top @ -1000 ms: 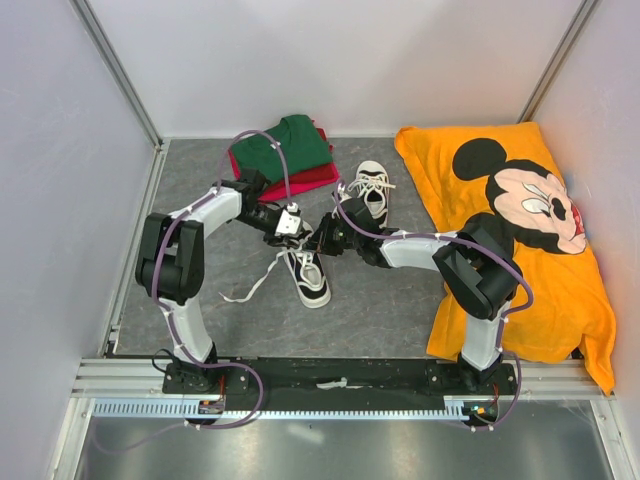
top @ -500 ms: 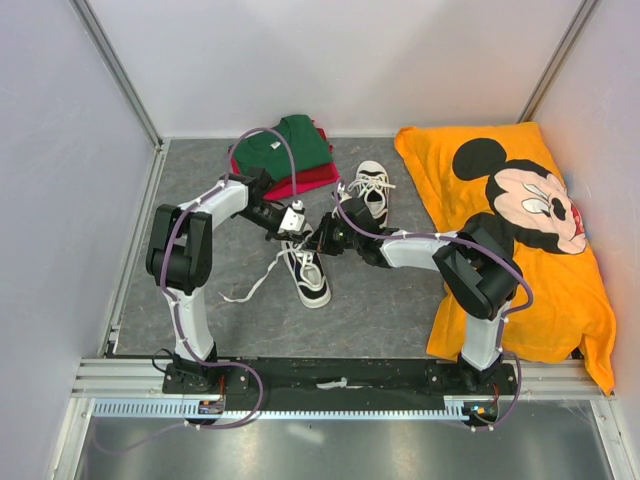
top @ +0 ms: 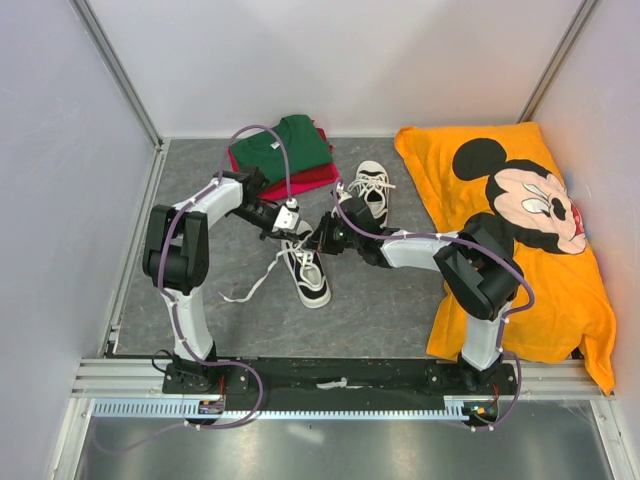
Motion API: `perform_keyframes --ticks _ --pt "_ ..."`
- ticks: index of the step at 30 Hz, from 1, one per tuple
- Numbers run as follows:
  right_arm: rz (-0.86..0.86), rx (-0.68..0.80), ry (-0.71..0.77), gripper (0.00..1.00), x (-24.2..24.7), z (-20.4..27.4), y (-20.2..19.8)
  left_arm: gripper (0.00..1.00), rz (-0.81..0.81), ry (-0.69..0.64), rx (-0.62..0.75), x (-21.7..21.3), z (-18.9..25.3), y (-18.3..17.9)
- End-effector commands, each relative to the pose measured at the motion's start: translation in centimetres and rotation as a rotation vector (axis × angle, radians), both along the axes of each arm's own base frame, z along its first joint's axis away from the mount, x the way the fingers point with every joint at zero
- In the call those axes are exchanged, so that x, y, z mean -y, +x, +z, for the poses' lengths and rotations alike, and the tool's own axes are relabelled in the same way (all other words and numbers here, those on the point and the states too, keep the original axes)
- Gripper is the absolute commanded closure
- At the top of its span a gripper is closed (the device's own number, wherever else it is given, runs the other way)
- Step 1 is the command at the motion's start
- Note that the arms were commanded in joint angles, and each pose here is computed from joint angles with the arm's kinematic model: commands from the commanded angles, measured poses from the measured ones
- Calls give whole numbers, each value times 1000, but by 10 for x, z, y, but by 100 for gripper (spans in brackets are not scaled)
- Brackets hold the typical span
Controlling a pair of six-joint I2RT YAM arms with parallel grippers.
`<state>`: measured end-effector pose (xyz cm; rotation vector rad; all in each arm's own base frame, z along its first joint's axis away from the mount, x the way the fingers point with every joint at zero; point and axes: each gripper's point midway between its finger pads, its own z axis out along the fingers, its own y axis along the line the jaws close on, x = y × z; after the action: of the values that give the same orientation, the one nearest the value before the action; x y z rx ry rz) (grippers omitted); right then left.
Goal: Tie the shoes
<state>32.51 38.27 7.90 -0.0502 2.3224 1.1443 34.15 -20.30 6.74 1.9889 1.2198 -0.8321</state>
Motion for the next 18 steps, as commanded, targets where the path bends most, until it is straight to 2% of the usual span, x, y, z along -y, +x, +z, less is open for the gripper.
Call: perform_keyframes --ticks 1,6,7,9,10,11,18 --pt "23 63 17 100 1 17 1 98 23 -46 92 -3 26 10" --pt "28 63 14 100 0 15 2 99 29 -46 111 -3 29 15" --pt "30 66 16 97 0 16 2 98 26 -44 118 -3 30 16" --pt "45 63 25 82 -1 18 1 99 24 -37 124 -5 29 16" --pt "49 67 30 66 -1 20 1 98 27 -34 122 -6 28 16" --pt "60 80 40 61 -2 26 0 99 28 -34 123 -6 29 16" --pt "222 230 80 59 -3 67 -19 99 77 -67 77 -7 38 17"
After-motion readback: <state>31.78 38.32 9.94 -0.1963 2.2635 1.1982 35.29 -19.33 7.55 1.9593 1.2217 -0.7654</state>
